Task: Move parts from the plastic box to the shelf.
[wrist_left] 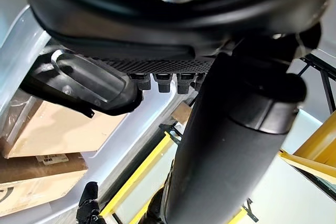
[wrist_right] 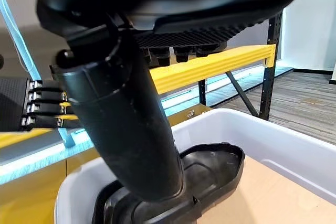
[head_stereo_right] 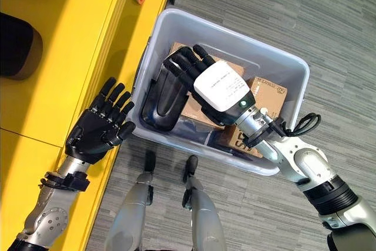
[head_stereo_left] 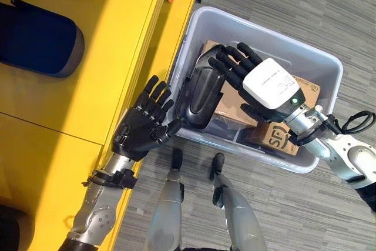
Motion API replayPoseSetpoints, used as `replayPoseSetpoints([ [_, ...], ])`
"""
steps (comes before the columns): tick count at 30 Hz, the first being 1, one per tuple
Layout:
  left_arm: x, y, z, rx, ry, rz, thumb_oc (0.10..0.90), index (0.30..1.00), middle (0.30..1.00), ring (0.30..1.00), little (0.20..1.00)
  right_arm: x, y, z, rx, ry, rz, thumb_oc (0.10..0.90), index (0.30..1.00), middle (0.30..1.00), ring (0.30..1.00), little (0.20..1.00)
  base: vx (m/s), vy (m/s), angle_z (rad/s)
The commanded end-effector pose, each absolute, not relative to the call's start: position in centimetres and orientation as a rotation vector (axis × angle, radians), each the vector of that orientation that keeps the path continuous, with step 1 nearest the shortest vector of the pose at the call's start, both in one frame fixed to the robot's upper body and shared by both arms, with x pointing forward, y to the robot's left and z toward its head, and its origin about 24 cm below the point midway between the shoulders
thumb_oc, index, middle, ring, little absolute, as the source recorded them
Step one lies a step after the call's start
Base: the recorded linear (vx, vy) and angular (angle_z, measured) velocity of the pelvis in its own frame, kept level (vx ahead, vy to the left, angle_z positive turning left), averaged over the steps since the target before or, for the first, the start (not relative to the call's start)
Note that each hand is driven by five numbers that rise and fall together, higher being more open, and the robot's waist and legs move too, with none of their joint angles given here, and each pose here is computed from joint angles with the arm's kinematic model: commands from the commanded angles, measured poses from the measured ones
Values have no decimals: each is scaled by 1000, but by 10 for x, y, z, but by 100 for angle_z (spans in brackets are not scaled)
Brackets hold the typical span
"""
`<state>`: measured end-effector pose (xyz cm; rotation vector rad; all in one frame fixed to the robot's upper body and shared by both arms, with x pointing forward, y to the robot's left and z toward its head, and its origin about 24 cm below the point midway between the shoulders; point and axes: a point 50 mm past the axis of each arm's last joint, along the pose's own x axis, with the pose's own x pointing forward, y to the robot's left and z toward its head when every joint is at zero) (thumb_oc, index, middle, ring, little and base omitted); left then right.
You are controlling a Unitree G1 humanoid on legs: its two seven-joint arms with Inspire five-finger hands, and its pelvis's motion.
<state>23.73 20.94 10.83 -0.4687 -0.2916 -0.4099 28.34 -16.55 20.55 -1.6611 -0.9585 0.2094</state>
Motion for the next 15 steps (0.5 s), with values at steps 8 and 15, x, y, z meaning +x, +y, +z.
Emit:
replayPoseSetpoints([
  [8, 224, 191, 146, -498, -514, -574, 900, 1000, 1000, 1000, 1000, 281, -148, 269, -1718, -1295, 30, 900, 1000, 1000, 1000, 1000, -17, -16, 1],
  [15, 223, 188, 146, -506, -525, -588, 900, 1000, 1000, 1000, 1000, 285, -139, 273, -1766, -1304, 43, 900, 1000, 1000, 1000, 1000, -7, -6, 1],
])
